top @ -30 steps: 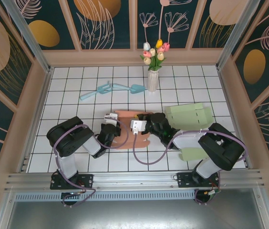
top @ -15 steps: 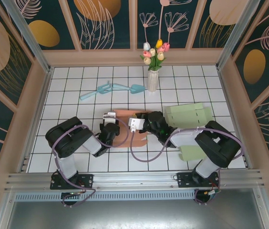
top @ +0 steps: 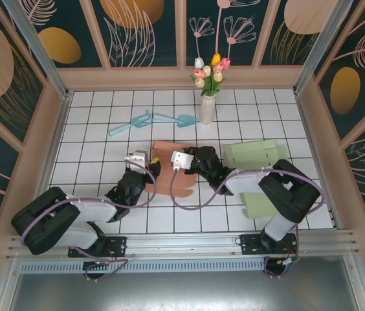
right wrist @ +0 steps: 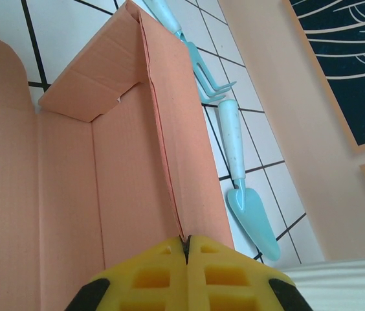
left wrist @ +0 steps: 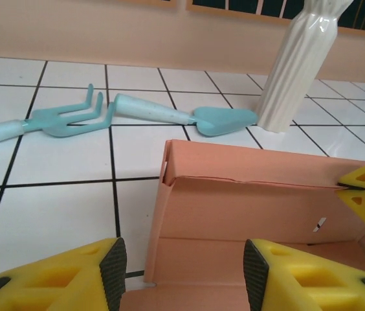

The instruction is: Fold the paper box

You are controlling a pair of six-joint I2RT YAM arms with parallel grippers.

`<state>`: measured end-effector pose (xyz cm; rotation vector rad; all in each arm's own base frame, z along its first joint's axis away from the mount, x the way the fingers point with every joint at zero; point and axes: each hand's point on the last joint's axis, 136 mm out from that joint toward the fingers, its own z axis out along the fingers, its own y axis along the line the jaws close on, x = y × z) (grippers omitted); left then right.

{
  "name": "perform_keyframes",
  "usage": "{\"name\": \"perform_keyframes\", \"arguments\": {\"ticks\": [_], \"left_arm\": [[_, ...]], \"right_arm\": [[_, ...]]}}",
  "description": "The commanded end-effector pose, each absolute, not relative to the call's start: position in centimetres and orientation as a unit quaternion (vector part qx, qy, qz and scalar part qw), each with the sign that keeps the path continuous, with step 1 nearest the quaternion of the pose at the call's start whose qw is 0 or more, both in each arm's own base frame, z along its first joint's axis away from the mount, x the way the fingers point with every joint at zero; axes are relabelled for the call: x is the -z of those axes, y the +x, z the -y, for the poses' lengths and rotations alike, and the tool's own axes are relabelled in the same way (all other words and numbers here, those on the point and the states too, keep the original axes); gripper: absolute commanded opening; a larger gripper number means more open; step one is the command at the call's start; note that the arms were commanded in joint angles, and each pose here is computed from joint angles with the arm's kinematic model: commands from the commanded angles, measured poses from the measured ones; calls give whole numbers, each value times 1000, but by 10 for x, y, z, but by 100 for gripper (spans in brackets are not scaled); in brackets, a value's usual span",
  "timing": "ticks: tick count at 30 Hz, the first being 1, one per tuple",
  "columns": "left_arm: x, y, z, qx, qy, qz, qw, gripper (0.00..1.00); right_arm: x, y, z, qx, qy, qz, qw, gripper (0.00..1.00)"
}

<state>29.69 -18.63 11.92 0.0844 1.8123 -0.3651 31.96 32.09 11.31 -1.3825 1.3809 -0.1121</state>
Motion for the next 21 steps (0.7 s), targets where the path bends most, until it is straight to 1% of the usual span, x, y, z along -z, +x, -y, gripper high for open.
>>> {"name": "perform_keyframes", "arguments": {"ticks": [1, 7, 16, 19, 21], "left_arm": [[-96, 299, 175, 107, 47, -813, 570, 53], [-80, 314, 177, 81, 66, -819, 565, 53], [-70, 346, 193, 37, 85, -806, 584, 53], [-65, 354, 195, 20, 89, -804, 588, 51], [-70, 358, 193, 14, 78, -797, 599, 47]], "right_arm": [[-60, 299, -309, 23, -615, -631, 473, 0], [-55, 296, -312, 11, -624, -632, 460, 0], [-51, 288, -315, -5, -634, -627, 452, 0], [-50, 285, -316, -11, -637, -626, 450, 0], [-51, 285, -317, -12, -637, -625, 451, 0]]}}
